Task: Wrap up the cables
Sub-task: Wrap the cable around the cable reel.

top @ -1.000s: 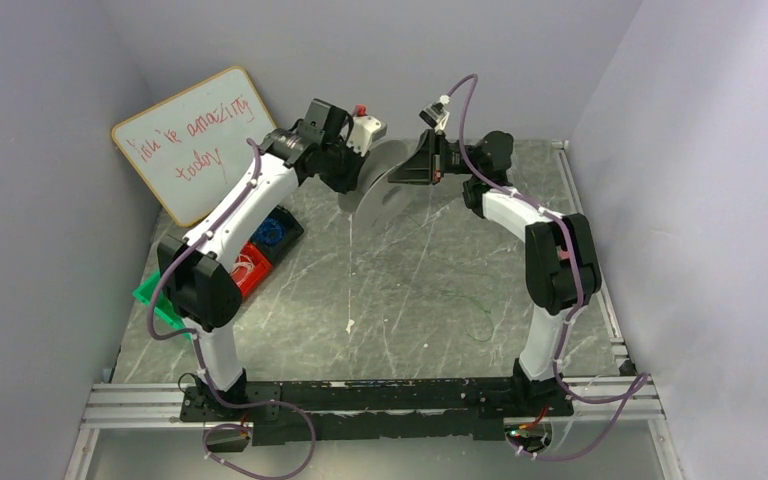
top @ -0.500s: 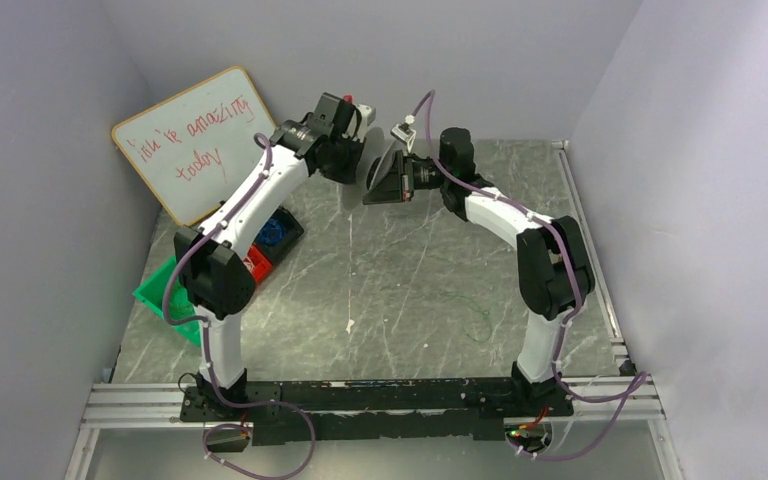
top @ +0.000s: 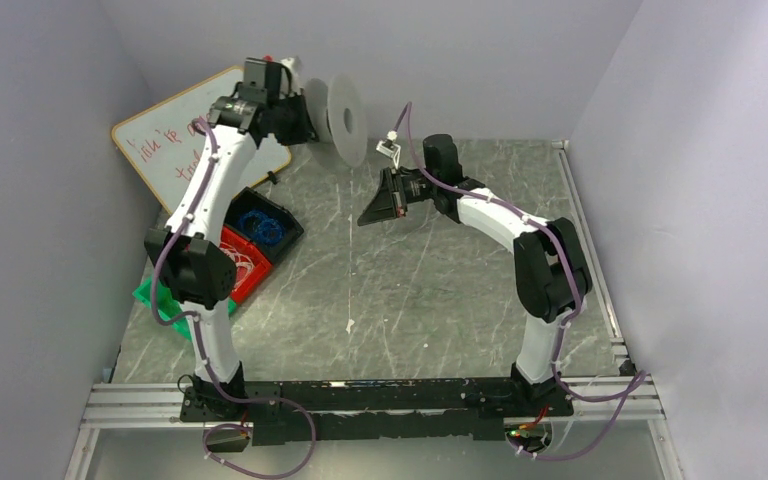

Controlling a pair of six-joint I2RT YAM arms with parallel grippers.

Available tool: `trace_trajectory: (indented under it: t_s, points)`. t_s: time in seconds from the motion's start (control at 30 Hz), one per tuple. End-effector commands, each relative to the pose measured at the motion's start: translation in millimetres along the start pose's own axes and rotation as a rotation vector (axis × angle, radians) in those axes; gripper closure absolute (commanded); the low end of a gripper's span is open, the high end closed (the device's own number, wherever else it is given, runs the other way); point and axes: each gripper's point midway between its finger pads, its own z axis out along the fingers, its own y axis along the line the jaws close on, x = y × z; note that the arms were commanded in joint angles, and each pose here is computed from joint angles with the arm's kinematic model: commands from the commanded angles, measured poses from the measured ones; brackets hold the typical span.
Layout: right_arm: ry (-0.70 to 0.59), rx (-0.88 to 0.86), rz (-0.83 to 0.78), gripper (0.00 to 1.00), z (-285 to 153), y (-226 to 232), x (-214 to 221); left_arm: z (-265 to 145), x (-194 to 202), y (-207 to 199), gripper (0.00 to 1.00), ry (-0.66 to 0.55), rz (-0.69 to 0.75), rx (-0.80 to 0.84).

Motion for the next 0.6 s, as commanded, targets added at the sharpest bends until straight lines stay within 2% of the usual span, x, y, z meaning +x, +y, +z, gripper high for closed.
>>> trace_trajectory:
  t_s: [0.0,0.17,0.33,0.57]
  points:
    - [0.020,-0.033,-0.061,0.93,-2.6,8.9,-0.2,-50.8,-60.6,-28.3,0.98,-0.177,-0.058,0.227]
    - [0.023,-0.056,-0.024,0.94,-3.5,-1.1,3.1,-79.1,-71.2,-28.7,0.98,-0.186,-0.077,0.407]
    - [-0.009,-0.068,0.044,0.95,-15.5,-15.2,-0.2,-103.5,-69.3,-35.7,0.98,-0.177,-0.028,0.594]
    - [-0.115,-0.054,0.129,0.95,-52.7,-29.6,-20.7,-133.8,-39.2,-53.0,0.98,-0.149,0.201,0.777]
